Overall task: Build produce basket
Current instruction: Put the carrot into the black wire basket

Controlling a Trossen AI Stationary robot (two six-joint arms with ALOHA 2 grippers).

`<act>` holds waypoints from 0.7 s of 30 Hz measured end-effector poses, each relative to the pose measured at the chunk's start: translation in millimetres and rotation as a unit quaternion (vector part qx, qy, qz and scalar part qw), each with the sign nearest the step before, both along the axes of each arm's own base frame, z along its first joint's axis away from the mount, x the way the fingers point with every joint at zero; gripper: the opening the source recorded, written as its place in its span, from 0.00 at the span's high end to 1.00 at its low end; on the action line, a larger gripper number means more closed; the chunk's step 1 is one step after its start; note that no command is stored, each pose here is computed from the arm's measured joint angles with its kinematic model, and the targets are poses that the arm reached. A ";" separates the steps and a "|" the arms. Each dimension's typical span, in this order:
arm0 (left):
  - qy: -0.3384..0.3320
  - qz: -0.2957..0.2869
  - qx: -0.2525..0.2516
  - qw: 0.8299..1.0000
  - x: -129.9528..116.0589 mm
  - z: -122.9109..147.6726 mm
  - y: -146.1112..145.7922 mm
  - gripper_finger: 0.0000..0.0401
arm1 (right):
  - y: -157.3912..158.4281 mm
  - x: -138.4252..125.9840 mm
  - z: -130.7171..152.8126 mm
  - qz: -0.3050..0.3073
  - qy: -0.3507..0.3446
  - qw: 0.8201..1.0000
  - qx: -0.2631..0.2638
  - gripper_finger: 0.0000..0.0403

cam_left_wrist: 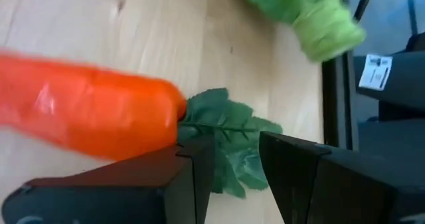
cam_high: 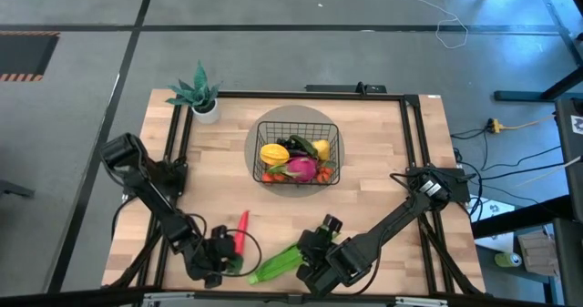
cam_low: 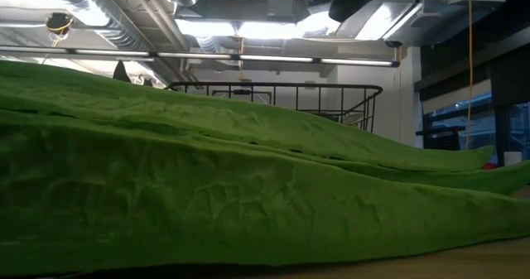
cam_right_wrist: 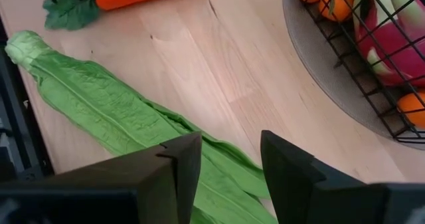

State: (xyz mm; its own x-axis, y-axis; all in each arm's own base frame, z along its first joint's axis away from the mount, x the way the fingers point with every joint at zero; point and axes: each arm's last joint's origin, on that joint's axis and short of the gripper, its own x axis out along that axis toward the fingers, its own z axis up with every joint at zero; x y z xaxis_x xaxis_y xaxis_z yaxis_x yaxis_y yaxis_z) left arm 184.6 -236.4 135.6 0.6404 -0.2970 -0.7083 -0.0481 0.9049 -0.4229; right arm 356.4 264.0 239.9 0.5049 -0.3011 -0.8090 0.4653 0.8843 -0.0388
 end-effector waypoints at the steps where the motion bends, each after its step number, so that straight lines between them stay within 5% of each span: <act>1: 0.013 0.002 -0.002 1.000 -1.3 -0.1 1.0 0.72 | 0.2 0.3 0.1 0.000 -0.002 1.000 0.001 0.64; 13: 0.107 0.052 0.055 0.991 -18.1 14.8 32.3 0.72 | 2.4 3.1 1.2 0.001 -0.018 1.000 0.012 0.64; 21: 0.061 0.064 0.053 0.995 -15.8 45.2 48.1 0.72 | 1.7 3.5 1.5 -0.002 -0.025 1.000 0.003 0.64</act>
State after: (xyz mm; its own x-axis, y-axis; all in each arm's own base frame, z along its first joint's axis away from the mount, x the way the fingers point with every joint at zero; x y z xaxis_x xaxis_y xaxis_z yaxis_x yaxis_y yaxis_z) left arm 168.8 -188.3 180.8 0.5754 -0.1376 -0.8062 -0.2107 0.9275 -0.3087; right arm 359.9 265.7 241.5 0.5432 -0.2989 -0.7846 0.4697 0.8827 -0.0111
